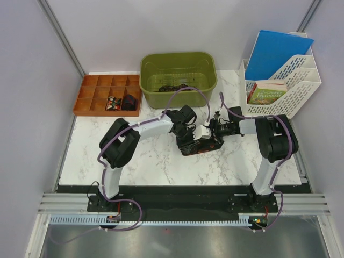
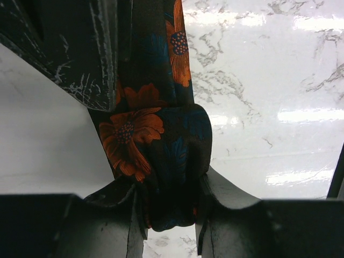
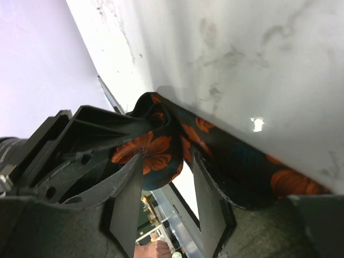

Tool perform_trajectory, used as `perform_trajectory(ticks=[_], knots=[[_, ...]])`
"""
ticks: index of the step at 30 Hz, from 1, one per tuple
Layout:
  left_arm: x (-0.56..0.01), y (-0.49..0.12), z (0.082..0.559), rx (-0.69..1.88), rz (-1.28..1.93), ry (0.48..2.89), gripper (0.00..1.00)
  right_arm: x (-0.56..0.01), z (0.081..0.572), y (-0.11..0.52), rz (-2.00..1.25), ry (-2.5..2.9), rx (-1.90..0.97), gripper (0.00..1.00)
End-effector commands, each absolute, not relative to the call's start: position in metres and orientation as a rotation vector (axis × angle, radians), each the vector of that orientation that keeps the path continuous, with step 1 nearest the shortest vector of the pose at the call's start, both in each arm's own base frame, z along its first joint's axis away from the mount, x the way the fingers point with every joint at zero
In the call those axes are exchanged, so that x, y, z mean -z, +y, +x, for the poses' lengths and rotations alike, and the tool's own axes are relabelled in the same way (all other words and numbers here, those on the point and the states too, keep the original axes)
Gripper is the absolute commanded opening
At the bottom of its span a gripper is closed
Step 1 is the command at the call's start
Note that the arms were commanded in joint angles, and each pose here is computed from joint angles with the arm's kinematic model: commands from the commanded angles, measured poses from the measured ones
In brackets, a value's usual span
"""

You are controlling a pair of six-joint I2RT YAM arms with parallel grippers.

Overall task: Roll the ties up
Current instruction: Roll the tie at the center of the board.

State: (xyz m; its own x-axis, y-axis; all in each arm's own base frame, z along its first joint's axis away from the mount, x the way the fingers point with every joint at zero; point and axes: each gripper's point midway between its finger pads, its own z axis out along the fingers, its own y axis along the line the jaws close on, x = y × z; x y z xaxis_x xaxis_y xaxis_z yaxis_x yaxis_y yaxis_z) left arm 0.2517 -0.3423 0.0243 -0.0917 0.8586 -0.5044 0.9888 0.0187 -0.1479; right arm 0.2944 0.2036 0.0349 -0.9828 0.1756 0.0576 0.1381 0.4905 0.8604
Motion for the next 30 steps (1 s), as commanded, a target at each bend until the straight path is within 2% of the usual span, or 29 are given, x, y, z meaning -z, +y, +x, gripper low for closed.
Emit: perform_trajectory(ticks=[1,14,19,30], knots=[[0.02,-0.273,0.242,0.515,1.98,2.293,0.02,-0.065,0.308,0.219,0.231,2.56,-1.593,0.5],[0.013,-0.268,0.248,0.559,1.951,2.279,0.02,-0.084,0.307,0.252,0.186,2.486,-1.67,0.52],[0.011,-0.271,0.251,0.577,1.937,2.27,0.02,-0.071,0.295,0.259,0.137,2.535,-1.632,0.54],[0.007,-0.272,0.256,0.594,1.906,2.265,0.02,-0.03,0.281,0.247,0.03,2.663,-1.486,0.49]])
